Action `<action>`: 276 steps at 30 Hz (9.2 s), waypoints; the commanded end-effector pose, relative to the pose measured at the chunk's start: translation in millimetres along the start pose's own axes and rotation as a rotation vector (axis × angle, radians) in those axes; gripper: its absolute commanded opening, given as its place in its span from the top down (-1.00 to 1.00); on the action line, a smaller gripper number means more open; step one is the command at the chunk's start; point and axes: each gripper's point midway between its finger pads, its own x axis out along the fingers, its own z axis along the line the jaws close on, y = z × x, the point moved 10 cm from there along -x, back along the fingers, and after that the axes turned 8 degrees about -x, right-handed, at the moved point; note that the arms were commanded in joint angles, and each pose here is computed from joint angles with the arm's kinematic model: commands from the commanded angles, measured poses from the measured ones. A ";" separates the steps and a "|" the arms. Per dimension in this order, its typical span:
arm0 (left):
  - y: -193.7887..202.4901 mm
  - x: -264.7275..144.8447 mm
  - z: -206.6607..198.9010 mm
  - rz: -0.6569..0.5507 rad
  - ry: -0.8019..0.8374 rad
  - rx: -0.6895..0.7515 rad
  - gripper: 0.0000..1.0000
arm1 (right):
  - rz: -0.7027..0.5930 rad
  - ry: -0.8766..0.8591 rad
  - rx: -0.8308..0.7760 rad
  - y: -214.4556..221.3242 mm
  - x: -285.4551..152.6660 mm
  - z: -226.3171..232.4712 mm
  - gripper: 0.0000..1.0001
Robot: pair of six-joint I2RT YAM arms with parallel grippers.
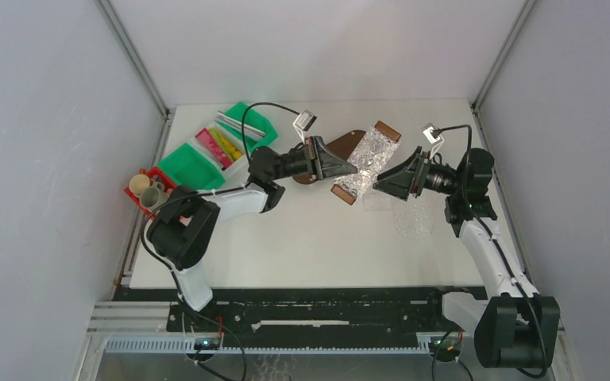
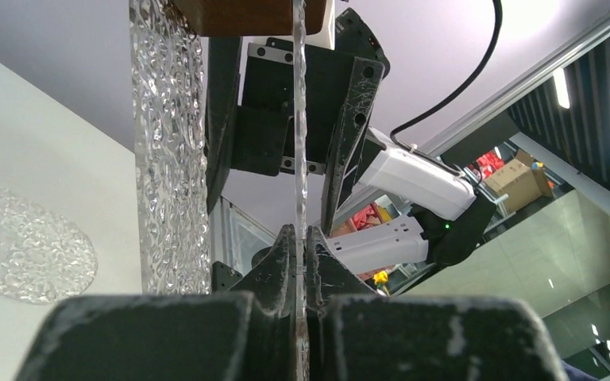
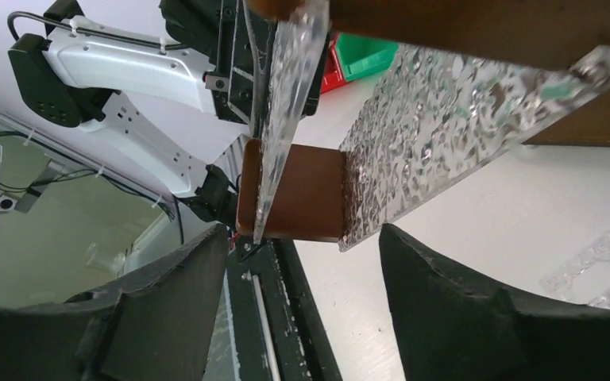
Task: Prepare toiletry sets of a toothbrush and toothpaste on the tray
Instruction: Place the toothpaste holder at the center of the board.
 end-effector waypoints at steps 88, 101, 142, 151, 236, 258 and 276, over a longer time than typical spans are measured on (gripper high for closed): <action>38.5 113.2 -29.9 0.353 -1.136 0.872 0.01 | -0.154 0.165 0.317 -4.9 -3.9 -19.8 1.00; 35.5 120.1 -27.8 0.321 -1.108 0.888 0.56 | -0.146 0.160 0.326 -3.3 -1.6 -20.7 1.00; 31.1 98.0 -33.4 0.292 -1.100 0.931 1.00 | -0.115 0.207 0.348 6.2 7.1 -29.8 0.10; 38.0 101.0 -30.9 0.332 -1.027 0.909 0.99 | -0.108 0.231 0.373 10.6 8.7 -36.0 0.90; -12.6 10.9 -0.3 0.292 -0.306 0.211 0.31 | -0.060 0.036 0.267 8.2 17.6 -16.9 1.00; -4.2 3.4 6.4 0.364 -0.324 0.186 0.23 | -0.056 0.025 0.254 8.0 18.9 -14.9 0.98; -17.2 -6.1 -1.3 0.332 -0.338 0.205 0.99 | -0.031 0.019 0.225 9.1 23.1 -12.9 0.41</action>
